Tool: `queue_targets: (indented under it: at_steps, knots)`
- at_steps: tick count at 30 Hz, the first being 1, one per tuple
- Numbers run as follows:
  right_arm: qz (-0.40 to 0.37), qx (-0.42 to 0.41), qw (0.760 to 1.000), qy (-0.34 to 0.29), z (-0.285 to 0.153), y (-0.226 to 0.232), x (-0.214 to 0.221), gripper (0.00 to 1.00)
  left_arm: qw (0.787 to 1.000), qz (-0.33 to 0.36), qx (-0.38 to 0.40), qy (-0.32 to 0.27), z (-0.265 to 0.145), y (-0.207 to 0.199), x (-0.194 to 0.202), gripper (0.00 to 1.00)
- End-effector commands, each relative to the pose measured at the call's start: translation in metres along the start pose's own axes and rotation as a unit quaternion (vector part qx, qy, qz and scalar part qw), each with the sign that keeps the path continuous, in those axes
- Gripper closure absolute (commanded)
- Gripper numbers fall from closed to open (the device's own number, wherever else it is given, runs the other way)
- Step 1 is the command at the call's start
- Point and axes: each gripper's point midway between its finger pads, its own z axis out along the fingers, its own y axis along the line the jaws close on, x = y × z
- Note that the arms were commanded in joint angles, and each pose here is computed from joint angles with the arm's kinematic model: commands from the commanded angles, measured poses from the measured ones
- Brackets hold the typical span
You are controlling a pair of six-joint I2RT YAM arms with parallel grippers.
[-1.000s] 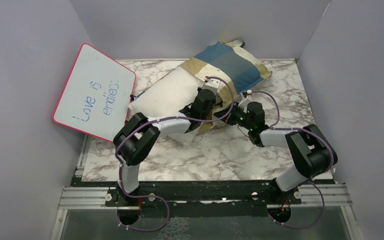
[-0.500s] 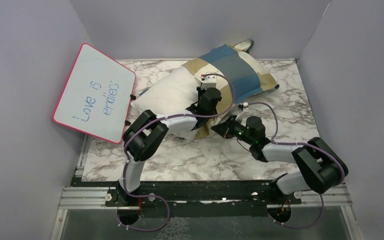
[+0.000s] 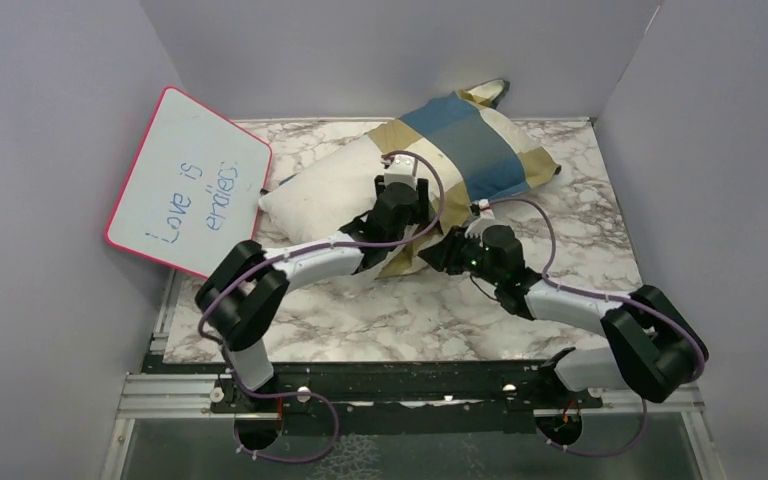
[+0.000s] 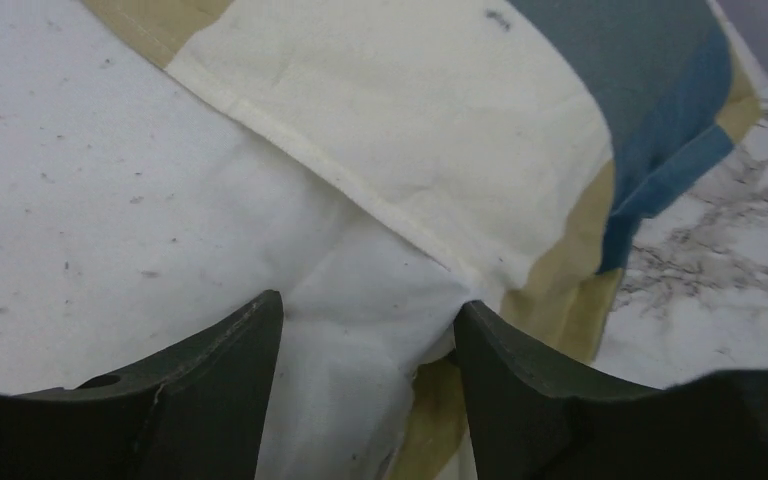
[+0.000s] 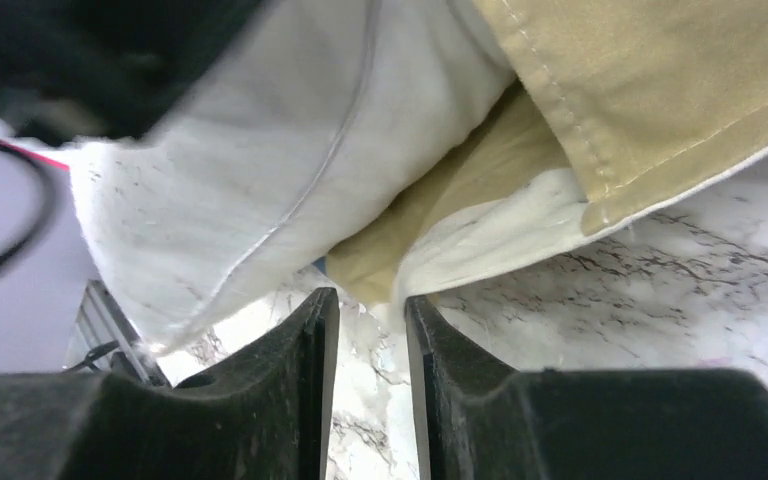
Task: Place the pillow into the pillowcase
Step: Stuff the pillow into the pillowcase.
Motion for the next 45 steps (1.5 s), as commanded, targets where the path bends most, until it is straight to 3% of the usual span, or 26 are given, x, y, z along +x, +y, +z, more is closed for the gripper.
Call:
queue_targets:
  at_steps: [1,5,10,14,19,24,27,29,34,36,45]
  knots:
    - [-0.038,0.094,0.994,0.029,-0.022,-0.021,-0.002,0.62,0.995,-0.011,0.072,0.066,-0.051,-0.008,-0.026,0.34]
    - [-0.09,0.119,0.989,0.006,-0.045,-0.008,-0.036,0.56,0.991,-0.032,0.066,0.112,-0.08,0.013,-0.041,0.32]
    - [-0.152,0.13,0.98,-0.008,-0.048,0.023,-0.093,0.54,0.992,-0.068,0.051,0.088,-0.091,0.057,-0.078,0.28]
    - [-0.227,0.145,0.963,-0.022,-0.016,0.043,-0.149,0.51,0.993,-0.066,-0.044,0.083,-0.08,0.128,-0.082,0.18]
    - [-0.344,0.119,0.931,-0.037,0.046,0.072,-0.208,0.46,0.988,-0.065,-0.112,0.079,-0.064,0.174,-0.072,0.1]
    - [-0.418,0.121,0.901,-0.013,0.111,0.065,-0.224,0.38,0.98,-0.054,-0.141,0.127,-0.038,0.193,-0.036,0.07]
    - [-0.44,0.123,0.89,-0.012,0.139,0.06,-0.228,0.36,0.976,-0.059,-0.12,0.174,-0.02,0.187,0.002,0.08]
    - [-0.455,0.12,0.882,-0.009,0.157,0.054,-0.226,0.34,0.972,-0.069,-0.101,0.2,-0.011,0.182,0.027,0.21]
    - [-0.518,0.152,0.842,-0.001,0.19,0.031,-0.215,0.3,0.974,-0.092,-0.064,0.198,-0.012,0.164,0.061,0.81]
    - [-0.532,0.162,0.831,0.005,0.198,0.025,-0.213,0.29,0.976,-0.095,-0.054,0.186,-0.014,0.159,0.064,1.0]
    - [-0.558,0.183,0.809,0.012,0.215,0.015,-0.209,0.28,0.986,-0.086,-0.041,0.137,-0.021,0.149,0.057,1.0]
